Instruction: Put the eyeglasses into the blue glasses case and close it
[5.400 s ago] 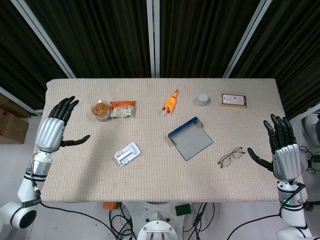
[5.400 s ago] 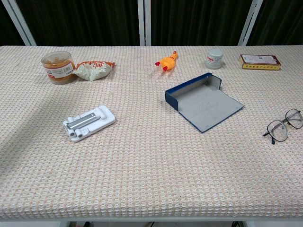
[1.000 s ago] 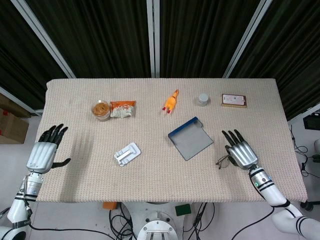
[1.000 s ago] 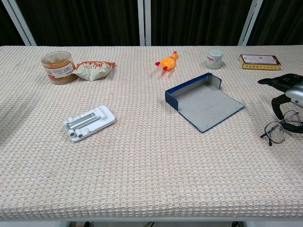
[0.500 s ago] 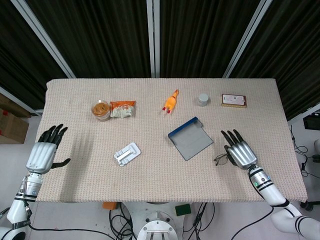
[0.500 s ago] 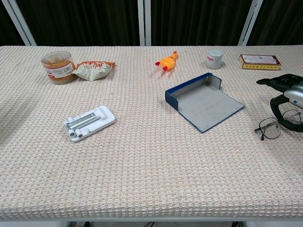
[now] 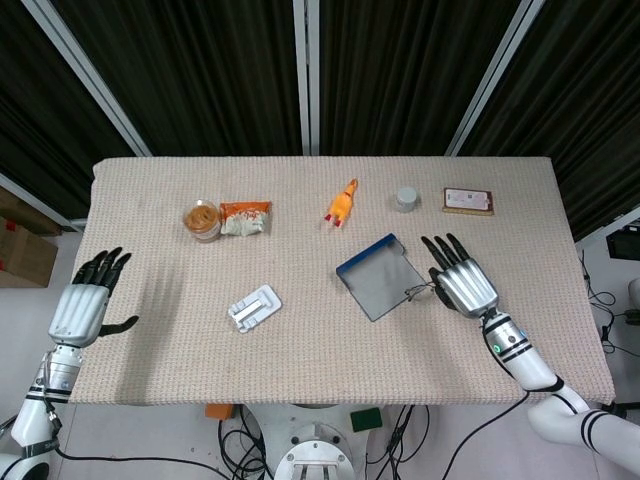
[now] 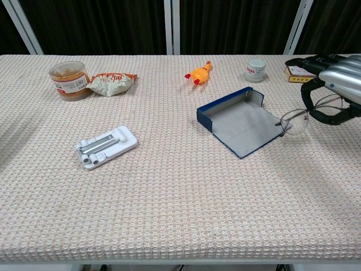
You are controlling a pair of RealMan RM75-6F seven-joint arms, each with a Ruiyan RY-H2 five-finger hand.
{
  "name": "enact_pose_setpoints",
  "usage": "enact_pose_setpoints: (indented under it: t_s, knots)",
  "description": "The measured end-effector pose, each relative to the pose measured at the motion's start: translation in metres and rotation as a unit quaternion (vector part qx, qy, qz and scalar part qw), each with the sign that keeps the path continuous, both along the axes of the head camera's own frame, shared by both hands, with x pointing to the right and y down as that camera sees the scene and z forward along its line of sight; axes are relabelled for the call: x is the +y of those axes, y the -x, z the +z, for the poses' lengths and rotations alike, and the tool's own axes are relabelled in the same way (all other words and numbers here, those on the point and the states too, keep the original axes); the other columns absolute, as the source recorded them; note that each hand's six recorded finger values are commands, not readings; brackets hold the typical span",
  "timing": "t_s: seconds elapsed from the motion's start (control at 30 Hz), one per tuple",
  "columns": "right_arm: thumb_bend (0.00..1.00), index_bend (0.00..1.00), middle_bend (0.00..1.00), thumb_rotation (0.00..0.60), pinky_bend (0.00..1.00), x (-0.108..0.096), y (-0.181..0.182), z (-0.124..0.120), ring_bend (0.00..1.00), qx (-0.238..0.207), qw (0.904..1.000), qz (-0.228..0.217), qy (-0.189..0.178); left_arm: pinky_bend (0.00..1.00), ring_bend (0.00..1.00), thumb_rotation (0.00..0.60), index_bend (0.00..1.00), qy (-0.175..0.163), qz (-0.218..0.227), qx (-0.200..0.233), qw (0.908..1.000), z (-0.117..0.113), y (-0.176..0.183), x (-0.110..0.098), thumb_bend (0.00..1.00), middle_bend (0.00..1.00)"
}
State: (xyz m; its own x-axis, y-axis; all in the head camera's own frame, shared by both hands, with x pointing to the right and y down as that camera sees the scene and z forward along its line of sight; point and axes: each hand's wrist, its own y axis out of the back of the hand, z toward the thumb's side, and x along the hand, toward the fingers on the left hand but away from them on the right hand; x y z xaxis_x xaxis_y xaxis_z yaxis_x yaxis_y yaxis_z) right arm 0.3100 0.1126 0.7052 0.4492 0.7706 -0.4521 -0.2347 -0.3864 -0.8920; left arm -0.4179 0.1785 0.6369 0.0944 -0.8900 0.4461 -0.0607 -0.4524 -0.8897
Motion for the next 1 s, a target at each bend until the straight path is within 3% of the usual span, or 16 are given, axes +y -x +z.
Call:
enact_pose_setpoints:
  t_s: [0.2,0.5,1.0]
  knots:
    - [0.48,0.66,0.00,0.600,0.00,-0.023,0.045,0.004,0.00,-0.010,0.9995,-0.028,-0.001,0.14,0.00,0.553,0.00,0.001,-0.007,0.000,1.0000,0.001,0.007,0.000,0.12,0.03]
    - [0.48,0.66,0.00,0.600,0.00,-0.034,0.104,0.025,0.00,-0.020,0.9982,-0.053,0.018,0.14,0.00,0.552,0.00,0.004,-0.014,-0.001,0.9999,0.003,0.017,-0.001,0.12,0.03]
    - [0.48,0.66,0.00,0.600,0.00,-0.030,0.111,0.044,0.00,-0.003,0.9979,-0.055,0.034,0.14,0.00,0.545,0.00,0.008,-0.013,0.006,0.9999,0.011,0.016,-0.003,0.12,0.00]
